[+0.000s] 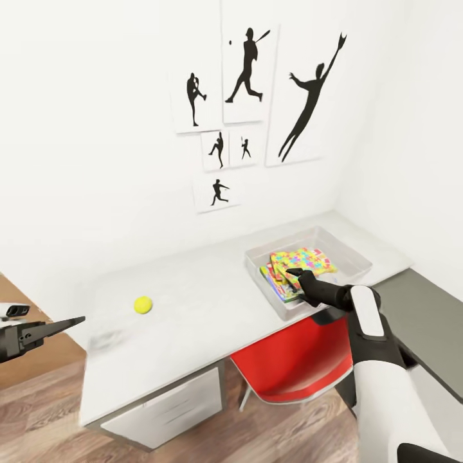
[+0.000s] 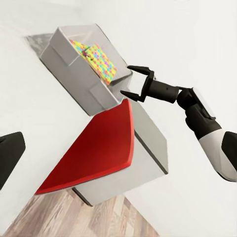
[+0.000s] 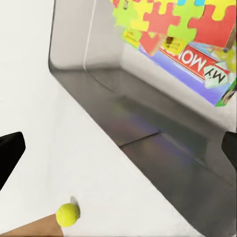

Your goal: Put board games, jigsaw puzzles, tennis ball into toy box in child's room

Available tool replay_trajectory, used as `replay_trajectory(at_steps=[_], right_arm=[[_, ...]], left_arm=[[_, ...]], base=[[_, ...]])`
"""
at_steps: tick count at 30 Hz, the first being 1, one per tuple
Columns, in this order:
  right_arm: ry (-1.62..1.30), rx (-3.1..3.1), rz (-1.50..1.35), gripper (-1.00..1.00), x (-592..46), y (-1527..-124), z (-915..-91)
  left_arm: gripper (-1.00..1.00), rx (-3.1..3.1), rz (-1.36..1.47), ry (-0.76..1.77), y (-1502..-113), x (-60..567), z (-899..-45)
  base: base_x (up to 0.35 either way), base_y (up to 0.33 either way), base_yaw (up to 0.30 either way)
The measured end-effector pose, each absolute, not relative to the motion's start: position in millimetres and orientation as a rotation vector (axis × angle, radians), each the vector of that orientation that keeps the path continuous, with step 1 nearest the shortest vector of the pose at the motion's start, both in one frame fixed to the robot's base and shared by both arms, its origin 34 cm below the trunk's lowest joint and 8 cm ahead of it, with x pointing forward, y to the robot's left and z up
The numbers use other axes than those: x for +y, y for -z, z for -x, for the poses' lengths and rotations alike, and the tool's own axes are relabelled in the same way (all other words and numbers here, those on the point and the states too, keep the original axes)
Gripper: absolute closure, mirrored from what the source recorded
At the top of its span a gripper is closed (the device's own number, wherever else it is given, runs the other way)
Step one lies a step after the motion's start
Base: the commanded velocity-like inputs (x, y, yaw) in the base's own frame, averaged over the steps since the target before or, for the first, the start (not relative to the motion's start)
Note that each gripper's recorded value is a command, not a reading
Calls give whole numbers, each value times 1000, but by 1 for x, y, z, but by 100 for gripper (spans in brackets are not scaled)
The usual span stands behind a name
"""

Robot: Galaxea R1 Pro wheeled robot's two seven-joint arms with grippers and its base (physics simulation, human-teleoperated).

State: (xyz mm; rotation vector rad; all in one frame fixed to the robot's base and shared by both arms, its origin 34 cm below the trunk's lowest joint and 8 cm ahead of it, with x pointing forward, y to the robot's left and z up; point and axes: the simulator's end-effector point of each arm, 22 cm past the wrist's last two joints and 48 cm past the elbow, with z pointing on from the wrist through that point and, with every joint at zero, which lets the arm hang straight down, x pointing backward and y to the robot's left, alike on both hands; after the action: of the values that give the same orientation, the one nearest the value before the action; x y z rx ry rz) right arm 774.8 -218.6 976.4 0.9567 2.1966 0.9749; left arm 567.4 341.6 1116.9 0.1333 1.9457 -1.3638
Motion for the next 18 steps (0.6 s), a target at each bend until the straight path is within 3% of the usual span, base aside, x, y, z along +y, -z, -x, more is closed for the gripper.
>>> replay_trajectory(at_steps=[6,18], right_arm=[[-981,2190,-944,-100,-216,-984,-776],[-963,2091,-785,-100,-212,-1055,-788]], left_arm=[[-100,1939,-140,1360,-1121,342,-566],[-100,1923,-153,1354,-1130,341,-564]], base=[[-120,154,82],[-17,9,94]])
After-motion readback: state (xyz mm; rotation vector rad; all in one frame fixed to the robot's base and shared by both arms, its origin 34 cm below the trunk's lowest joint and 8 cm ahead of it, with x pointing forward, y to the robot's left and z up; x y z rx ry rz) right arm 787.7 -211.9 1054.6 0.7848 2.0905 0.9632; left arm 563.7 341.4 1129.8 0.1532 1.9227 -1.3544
